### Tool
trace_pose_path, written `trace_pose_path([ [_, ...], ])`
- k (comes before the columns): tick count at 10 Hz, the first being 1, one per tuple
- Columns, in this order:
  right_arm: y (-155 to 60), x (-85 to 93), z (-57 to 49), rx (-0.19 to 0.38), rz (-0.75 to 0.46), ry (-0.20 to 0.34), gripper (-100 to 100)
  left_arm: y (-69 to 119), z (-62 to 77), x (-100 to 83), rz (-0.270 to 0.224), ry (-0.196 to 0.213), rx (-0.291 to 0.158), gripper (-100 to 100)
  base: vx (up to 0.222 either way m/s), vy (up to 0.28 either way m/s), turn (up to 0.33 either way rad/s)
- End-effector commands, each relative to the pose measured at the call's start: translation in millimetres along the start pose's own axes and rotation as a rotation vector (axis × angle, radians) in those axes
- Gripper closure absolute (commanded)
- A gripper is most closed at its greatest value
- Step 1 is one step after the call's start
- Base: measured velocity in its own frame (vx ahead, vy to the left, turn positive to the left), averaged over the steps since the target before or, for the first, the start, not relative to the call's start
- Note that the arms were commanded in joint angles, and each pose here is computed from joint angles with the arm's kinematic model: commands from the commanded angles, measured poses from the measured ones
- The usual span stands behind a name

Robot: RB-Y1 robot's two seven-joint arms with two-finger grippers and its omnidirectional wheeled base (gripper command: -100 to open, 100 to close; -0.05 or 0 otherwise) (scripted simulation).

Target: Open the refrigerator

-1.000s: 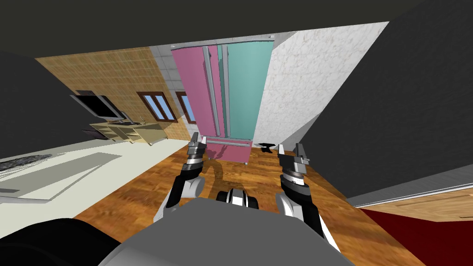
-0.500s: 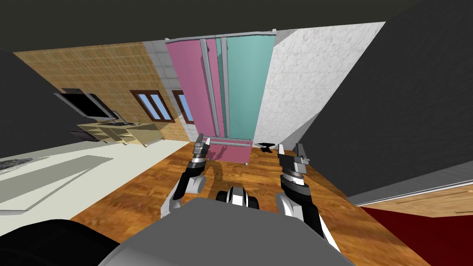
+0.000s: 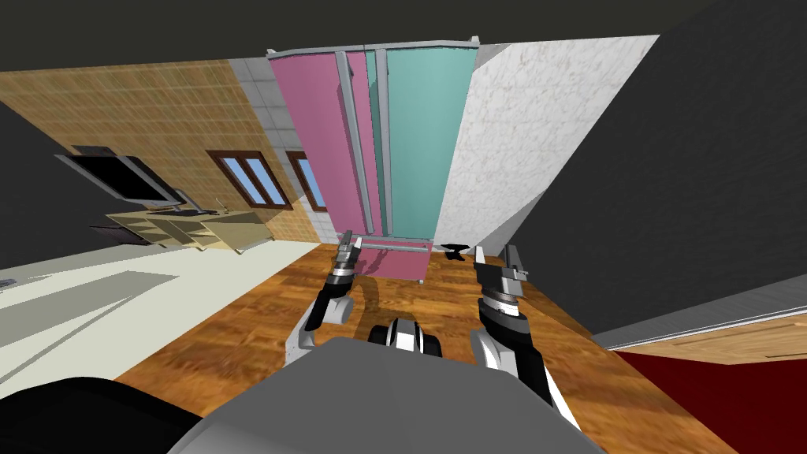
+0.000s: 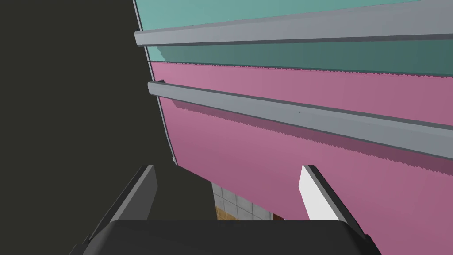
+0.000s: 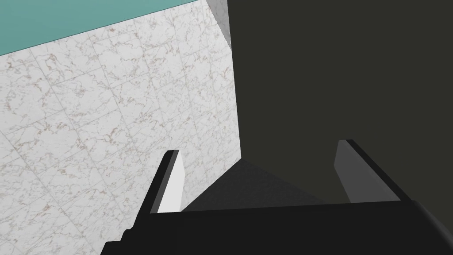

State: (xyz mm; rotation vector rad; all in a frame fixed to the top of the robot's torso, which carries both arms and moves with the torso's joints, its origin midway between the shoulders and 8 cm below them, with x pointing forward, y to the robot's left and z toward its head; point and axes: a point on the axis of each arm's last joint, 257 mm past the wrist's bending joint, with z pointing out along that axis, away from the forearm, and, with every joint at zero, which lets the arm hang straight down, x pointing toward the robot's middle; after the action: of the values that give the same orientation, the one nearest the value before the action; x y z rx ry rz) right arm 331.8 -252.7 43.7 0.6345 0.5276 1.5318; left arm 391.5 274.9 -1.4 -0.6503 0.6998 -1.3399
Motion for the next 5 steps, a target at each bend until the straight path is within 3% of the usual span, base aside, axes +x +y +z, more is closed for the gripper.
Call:
trace_pose_path([
  [1,0,0.0,0.0,0.0,0.0,0.0,0,15.4,4.4,4.0,-0.001,0.016,0.008,-100,0.064,0.071,-0.079],
  [2,0,0.0,0.0,0.0,0.0,0.0,0,25.8,0.9,3.4,0.0,0.015,-0.014,-100,0.061,0.059,-0.028],
  [3,0,0.0,0.0,0.0,0.0,0.0,0,27.6,4.7,5.0,-0.002,0.021,0.001,-100,0.076,0.046,-0.051],
  [4,0,0.0,0.0,0.0,0.0,0.0,0,37.5,1.2,4.4,0.0,0.02,-0.02,-100,0.058,0.043,-0.026],
  [5,0,0.0,0.0,0.0,0.0,0.0,0,43.0,3.9,5.7,-0.003,0.025,-0.013,-100,0.056,0.048,-0.05],
])
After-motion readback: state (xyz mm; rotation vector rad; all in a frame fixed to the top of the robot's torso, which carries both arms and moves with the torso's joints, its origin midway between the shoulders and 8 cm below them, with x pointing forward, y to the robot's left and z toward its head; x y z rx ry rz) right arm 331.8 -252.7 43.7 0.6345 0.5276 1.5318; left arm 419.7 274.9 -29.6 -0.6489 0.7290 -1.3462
